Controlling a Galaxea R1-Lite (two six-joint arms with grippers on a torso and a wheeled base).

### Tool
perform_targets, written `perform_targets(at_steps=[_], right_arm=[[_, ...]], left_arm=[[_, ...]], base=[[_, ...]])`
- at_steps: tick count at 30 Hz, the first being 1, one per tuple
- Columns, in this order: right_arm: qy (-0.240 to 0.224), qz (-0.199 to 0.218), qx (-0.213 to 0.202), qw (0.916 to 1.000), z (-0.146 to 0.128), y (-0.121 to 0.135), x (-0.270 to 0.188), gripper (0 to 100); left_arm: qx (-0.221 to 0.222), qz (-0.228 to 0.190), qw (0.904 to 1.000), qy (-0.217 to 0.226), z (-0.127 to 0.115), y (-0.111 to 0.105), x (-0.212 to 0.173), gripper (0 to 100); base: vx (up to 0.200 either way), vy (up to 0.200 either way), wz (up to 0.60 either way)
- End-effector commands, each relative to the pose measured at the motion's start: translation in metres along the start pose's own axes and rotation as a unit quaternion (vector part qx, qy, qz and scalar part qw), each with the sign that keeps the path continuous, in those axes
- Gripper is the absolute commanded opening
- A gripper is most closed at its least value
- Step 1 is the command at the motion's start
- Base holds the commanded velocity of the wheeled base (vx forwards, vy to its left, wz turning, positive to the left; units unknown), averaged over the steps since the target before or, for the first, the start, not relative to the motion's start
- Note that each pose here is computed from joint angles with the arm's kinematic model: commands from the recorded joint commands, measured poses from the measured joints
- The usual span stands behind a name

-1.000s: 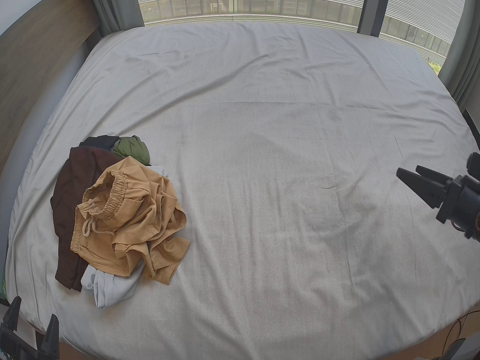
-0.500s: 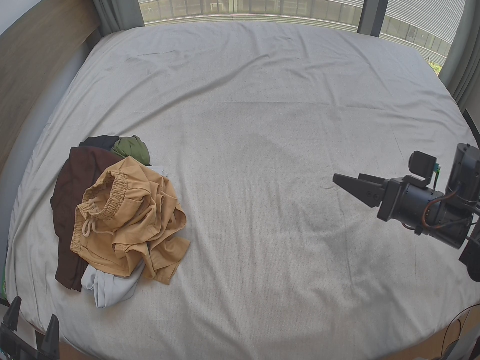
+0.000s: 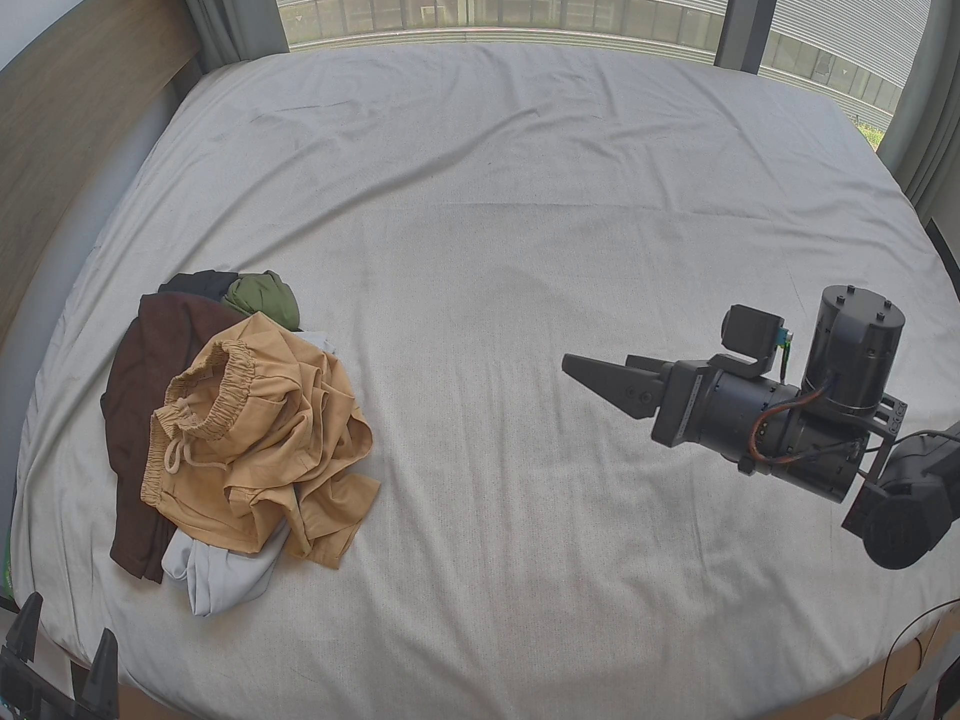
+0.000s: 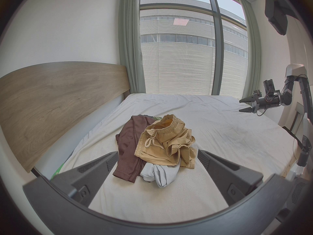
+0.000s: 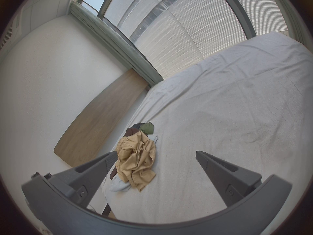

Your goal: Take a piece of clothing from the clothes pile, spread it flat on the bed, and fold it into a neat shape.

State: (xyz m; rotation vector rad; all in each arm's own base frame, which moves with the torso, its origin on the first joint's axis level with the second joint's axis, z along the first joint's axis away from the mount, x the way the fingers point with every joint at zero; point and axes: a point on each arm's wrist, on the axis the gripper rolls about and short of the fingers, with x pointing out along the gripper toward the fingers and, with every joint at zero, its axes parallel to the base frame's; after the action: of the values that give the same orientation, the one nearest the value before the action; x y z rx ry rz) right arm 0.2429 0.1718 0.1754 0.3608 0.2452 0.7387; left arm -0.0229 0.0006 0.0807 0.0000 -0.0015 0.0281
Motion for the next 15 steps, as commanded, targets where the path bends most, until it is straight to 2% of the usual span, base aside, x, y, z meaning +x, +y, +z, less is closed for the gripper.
perform_targets(at_steps=[1,15], right_arm=[[0.01,-0.004,0.001,0.9999,-0.0118,-0.0041,0.0131,100],[0.021,-0.008,0.005,0.9997,-0.0183,-0.0061,0.0087,100]], left_arm=[[0.0,0.001,1.0,0.003,-0.0052,0.0,0.0004,100],[0.003,-0.013,0.9999,-0.002,-0.0044,-0.0006,0.0003,100]], base=[[0.0,0.0,0.0],[0.0,0.0,0.0]])
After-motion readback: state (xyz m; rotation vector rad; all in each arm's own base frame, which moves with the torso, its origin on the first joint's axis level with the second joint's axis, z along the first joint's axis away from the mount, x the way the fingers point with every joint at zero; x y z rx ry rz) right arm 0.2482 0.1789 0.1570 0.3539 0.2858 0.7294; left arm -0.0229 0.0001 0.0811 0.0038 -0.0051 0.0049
